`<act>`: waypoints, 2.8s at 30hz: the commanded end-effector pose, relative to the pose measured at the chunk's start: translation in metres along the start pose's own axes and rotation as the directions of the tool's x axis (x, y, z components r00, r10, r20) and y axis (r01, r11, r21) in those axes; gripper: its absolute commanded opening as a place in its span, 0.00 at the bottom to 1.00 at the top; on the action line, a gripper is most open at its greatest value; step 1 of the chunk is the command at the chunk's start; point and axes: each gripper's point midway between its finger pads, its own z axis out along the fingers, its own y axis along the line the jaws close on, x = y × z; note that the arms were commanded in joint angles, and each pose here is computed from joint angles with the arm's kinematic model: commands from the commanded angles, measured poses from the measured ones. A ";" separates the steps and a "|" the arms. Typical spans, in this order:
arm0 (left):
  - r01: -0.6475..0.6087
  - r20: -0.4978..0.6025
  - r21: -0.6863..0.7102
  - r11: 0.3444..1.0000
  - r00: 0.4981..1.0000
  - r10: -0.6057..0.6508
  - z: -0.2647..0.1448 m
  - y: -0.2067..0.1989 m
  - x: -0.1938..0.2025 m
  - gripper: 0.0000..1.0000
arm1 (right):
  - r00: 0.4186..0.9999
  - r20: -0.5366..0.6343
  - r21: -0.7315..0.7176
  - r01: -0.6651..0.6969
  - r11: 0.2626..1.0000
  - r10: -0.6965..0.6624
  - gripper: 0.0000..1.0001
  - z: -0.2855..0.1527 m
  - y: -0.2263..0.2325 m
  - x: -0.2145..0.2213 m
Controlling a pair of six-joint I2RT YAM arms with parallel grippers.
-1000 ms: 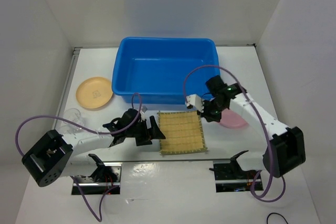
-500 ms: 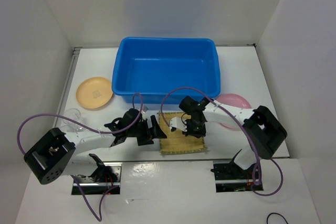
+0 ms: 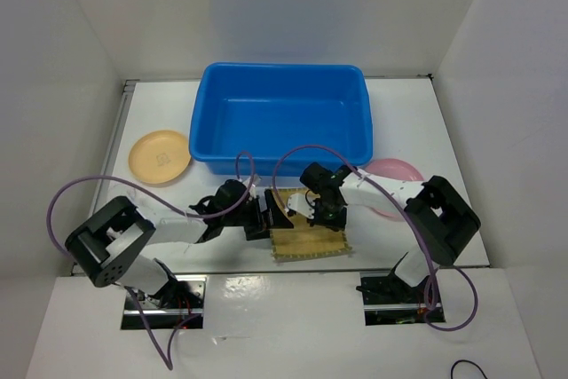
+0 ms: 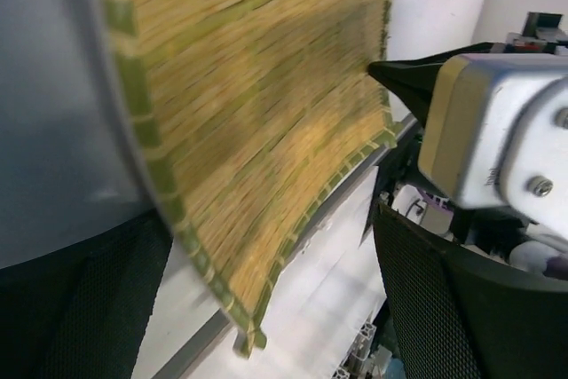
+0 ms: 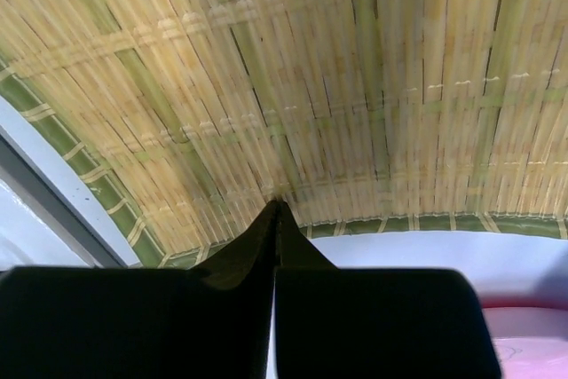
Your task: Place the mixed dishes into the plastic bin
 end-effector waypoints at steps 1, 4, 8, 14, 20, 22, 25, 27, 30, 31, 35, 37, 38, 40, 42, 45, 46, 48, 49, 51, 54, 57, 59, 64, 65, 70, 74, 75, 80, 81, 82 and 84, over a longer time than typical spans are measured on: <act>-0.001 -0.039 -0.055 0.998 0.999 -0.001 0.013 0.027 0.010 0.99 | 0.999 0.034 0.031 0.007 0.999 -0.008 0.00 0.024 -0.011 -0.011; -0.010 -0.062 -0.022 1.000 0.998 0.009 0.025 0.020 0.012 0.54 | 0.999 0.050 0.043 0.009 0.999 -0.011 0.00 0.022 -0.014 -0.014; -0.007 -0.076 -0.038 0.999 0.997 0.004 0.032 0.021 0.016 0.21 | 0.999 0.051 0.046 -0.020 0.999 0.018 0.00 0.021 -0.016 -0.009; -0.030 -0.059 -0.065 0.997 0.998 0.026 0.021 0.012 0.014 0.00 | 0.984 0.161 0.094 -0.094 0.991 0.078 0.00 -0.013 -0.032 -0.018; -0.088 0.023 -0.085 0.993 0.996 0.090 -0.024 -0.033 0.001 0.00 | 0.876 0.453 0.300 -0.323 0.897 0.164 0.00 -0.132 -0.064 -0.029; -0.095 0.032 -0.104 0.990 0.995 0.098 -0.042 -0.040 0.001 0.00 | 0.810 0.559 0.340 -0.418 0.843 0.176 0.01 -0.181 -0.065 -0.017; -0.111 0.104 -0.030 0.993 0.988 0.114 -0.081 -0.079 -0.015 0.00 | 0.730 0.623 0.351 -0.582 0.734 0.281 0.08 -0.202 -0.083 0.022; -0.178 0.129 0.045 0.983 0.977 0.171 -0.113 -0.117 -0.023 0.00 | 0.637 0.683 0.383 -0.729 0.568 0.357 0.13 -0.215 -0.100 0.053; -0.234 0.149 0.101 0.967 0.965 0.218 -0.147 -0.151 -0.034 0.00 | 0.552 0.710 0.467 -0.834 0.293 0.438 0.33 -0.213 -0.115 0.115; -0.267 0.176 0.139 0.954 0.954 0.241 -0.162 -0.179 -0.044 0.00 | 0.532 0.738 0.468 -0.847 0.253 0.416 0.33 -0.219 -0.115 0.123; -0.344 0.198 0.131 0.930 0.928 0.316 -0.188 -0.223 -0.084 0.00 | 0.508 0.743 0.474 -0.859 0.192 0.437 0.26 -0.219 -0.111 0.144; -0.368 0.180 0.120 0.922 0.921 0.344 -0.180 -0.233 -0.106 0.00 | 0.504 0.743 0.474 -0.861 0.184 0.440 0.26 -0.217 -0.112 0.146; -0.369 0.178 0.140 0.919 0.922 0.343 -0.180 -0.241 -0.114 0.00 | 0.504 0.743 0.474 -0.861 0.184 0.440 0.26 -0.217 -0.112 0.146; -0.365 0.162 0.212 0.906 0.928 0.336 -0.177 -0.259 -0.131 0.00 | 0.494 0.745 0.474 -0.865 0.166 0.448 0.26 -0.218 -0.112 0.152; -0.335 0.125 0.274 0.902 0.942 0.312 -0.169 -0.263 -0.134 0.00 | 0.489 0.741 0.474 -0.866 0.158 0.460 0.25 -0.214 -0.111 0.156; -0.295 0.087 0.280 0.914 0.956 0.282 -0.153 -0.251 -0.133 0.00 | 0.485 0.742 0.474 -0.868 0.149 0.464 0.22 -0.214 -0.111 0.158; -0.276 0.068 0.267 0.923 0.961 0.267 -0.144 -0.238 -0.131 0.00 | 0.484 0.742 0.474 -0.868 0.149 0.464 0.22 -0.214 -0.111 0.158; -0.271 0.079 0.269 0.924 0.963 0.259 -0.144 -0.231 -0.130 0.00 | 0.484 0.742 0.474 -0.868 0.149 0.464 0.22 -0.214 -0.111 0.158; -0.249 0.069 0.253 0.935 0.968 0.239 -0.140 -0.218 -0.129 0.00 | 0.485 0.743 0.470 -0.869 0.157 0.462 0.21 -0.214 -0.111 0.156; -0.237 0.084 0.243 0.941 0.971 0.223 -0.145 -0.210 -0.131 0.00 | 0.485 0.743 0.469 -0.869 0.157 0.462 0.21 -0.214 -0.111 0.156; -0.219 0.084 0.235 0.947 0.975 0.204 -0.150 -0.195 -0.133 0.00 | 0.493 0.739 0.476 -0.864 0.161 0.460 0.21 -0.214 -0.111 0.157; -0.225 0.098 0.244 0.944 0.974 0.206 -0.152 -0.193 -0.136 0.00 | 0.493 0.739 0.476 -0.864 0.161 0.460 0.20 -0.214 -0.111 0.157; -0.219 0.133 0.275 0.936 0.973 0.189 -0.156 -0.200 -0.152 0.00 | 0.493 0.739 0.476 -0.864 0.161 0.460 0.20 -0.214 -0.111 0.157; -0.202 0.227 0.351 0.914 0.966 0.126 -0.161 -0.239 -0.210 0.00 | 0.489 0.734 0.476 -0.866 0.156 0.471 0.20 -0.212 -0.112 0.159; -0.209 0.255 0.356 0.911 0.959 0.121 -0.159 -0.250 -0.229 0.00 | 0.489 0.734 0.476 -0.866 0.156 0.471 0.20 -0.212 -0.112 0.159; -0.074 0.366 0.362 0.929 0.928 -0.069 -0.125 -0.249 -0.305 0.00 | 0.485 0.729 0.476 -0.867 0.151 0.483 0.19 -0.210 -0.113 0.162; 0.015 0.375 0.356 0.934 0.913 -0.158 -0.081 -0.236 -0.337 0.00 | 0.480 0.725 0.475 -0.868 0.146 0.494 0.17 -0.208 -0.114 0.165; 0.021 0.370 0.349 0.937 0.915 -0.159 -0.069 -0.234 -0.340 0.00 | 0.480 0.725 0.475 -0.868 0.146 0.494 0.17 -0.208 -0.114 0.165; 0.100 0.336 0.289 0.952 0.921 -0.199 -0.003 -0.195 -0.348 0.00 | 0.481 0.721 0.471 -0.868 0.157 0.498 0.16 -0.205 -0.115 0.163; 0.110 0.331 0.277 0.955 0.922 -0.202 0.008 -0.188 -0.344 0.00 | 0.481 0.721 0.471 -0.868 0.157 0.498 0.16 -0.205 -0.115 0.163; 0.121 0.325 0.268 0.956 0.923 -0.208 0.018 -0.178 -0.345 0.00 | 0.481 0.721 0.471 -0.868 0.157 0.498 0.16 -0.205 -0.115 0.163; 0.146 0.312 0.246 0.958 0.924 -0.221 0.032 -0.160 -0.344 0.00 | 0.481 0.721 0.471 -0.868 0.157 0.498 0.16 -0.205 -0.115 0.163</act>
